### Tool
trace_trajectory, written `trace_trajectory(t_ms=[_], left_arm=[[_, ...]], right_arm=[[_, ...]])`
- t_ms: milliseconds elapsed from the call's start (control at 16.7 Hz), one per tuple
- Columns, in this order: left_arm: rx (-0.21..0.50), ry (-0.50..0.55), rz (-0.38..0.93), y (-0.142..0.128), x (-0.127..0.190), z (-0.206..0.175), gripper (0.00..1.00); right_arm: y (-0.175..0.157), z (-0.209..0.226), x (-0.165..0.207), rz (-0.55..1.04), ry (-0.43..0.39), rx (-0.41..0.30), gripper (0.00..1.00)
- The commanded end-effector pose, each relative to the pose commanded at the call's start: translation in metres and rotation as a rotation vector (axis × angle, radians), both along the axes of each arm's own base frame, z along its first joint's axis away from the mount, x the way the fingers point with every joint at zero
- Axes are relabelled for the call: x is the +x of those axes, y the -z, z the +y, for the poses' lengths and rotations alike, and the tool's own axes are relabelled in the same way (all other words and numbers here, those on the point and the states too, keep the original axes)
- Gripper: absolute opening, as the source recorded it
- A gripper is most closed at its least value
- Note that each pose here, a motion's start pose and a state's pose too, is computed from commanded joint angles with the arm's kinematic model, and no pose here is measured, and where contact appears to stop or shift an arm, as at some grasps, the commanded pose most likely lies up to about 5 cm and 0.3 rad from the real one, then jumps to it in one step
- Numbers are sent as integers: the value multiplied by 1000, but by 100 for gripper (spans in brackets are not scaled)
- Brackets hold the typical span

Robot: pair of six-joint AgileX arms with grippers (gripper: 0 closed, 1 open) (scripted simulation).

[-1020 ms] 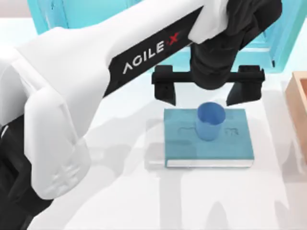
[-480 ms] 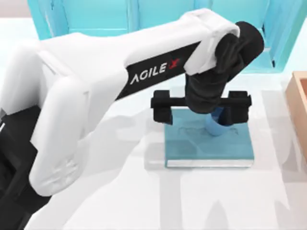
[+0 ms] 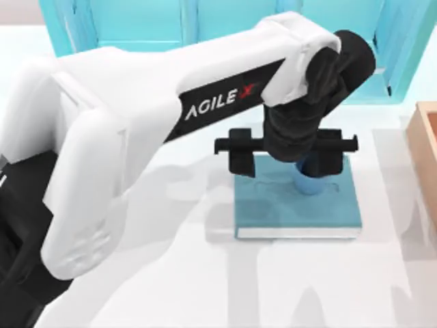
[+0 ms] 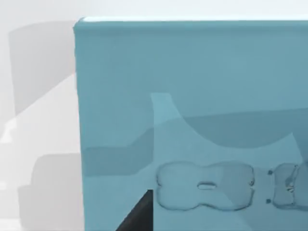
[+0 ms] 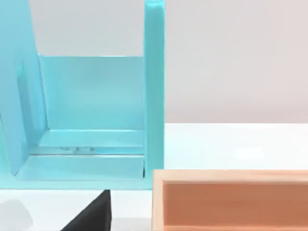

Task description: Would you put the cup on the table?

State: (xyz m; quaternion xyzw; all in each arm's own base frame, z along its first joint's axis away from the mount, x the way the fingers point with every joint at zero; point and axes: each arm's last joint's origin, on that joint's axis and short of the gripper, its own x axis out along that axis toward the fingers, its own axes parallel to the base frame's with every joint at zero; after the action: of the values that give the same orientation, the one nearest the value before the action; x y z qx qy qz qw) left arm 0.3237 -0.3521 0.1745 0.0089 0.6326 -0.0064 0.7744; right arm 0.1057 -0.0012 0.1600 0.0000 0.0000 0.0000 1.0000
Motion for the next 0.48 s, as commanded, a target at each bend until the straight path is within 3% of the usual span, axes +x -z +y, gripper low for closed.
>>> trace_trajectory(t_ms=[420, 480], left_arm=[[0, 0, 0, 0, 0, 0, 2], [0, 0, 0, 0, 0, 0, 0]], right_arm=[[0, 0, 0, 0, 0, 0, 100], [0, 0, 0, 0, 0, 0, 100]])
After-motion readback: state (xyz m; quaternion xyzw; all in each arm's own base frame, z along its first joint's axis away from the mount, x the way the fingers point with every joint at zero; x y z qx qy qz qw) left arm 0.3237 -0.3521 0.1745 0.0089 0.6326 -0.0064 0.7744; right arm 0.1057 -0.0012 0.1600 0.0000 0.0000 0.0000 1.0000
